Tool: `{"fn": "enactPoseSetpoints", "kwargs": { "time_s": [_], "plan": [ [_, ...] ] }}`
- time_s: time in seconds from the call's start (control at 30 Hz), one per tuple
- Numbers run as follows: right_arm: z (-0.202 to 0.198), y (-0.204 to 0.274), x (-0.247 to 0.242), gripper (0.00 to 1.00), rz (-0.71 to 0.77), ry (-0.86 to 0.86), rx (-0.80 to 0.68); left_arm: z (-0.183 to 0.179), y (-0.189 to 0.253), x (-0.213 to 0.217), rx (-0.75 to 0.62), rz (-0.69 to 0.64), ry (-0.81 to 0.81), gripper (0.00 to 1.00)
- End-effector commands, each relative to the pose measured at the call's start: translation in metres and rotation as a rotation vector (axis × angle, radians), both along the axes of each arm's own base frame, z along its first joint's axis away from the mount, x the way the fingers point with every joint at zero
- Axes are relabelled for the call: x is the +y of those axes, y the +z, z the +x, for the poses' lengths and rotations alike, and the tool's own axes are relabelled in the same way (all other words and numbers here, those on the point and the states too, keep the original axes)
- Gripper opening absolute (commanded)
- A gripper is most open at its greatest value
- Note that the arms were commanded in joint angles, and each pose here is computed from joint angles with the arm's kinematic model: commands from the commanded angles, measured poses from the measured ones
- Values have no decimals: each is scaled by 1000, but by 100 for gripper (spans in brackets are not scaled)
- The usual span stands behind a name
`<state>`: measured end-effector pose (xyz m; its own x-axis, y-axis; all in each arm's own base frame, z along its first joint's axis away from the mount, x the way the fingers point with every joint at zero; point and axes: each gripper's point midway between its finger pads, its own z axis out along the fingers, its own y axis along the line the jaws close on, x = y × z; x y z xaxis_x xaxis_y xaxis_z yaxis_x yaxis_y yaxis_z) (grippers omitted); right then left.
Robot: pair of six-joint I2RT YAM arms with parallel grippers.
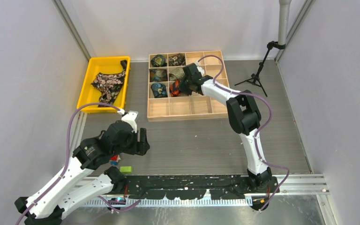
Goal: Roll the ties
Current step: Place the tie in the storage box.
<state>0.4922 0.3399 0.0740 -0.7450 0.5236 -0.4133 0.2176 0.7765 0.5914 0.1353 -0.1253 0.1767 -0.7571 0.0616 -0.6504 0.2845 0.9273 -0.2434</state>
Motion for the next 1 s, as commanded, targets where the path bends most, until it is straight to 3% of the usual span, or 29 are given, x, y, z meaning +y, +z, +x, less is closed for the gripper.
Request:
{"fn": "enactPoseSetpoints", "kwargs": {
  "time_s": [0.0, 0.3, 0.37, 0.67, 0.97],
  "plan": [
    [0, 21, 16, 20, 52, 1, -41, 5, 6, -6, -32, -25, -19, 67],
    [-13, 51, 13, 64, 64, 22, -69, 7, 5, -4, -28, -24, -9, 66],
    [-15, 65, 12, 70, 72, 32, -88, 7, 4, -4, -27, -23, -9, 66],
    [-39, 149, -1, 77, 65, 100, -216, 8, 3, -4, -17, -17, -2, 66],
    [-84, 210, -40, 78, -68, 168, -462, 10, 0, -3, -5, -8, 12, 66]
  ]
}}
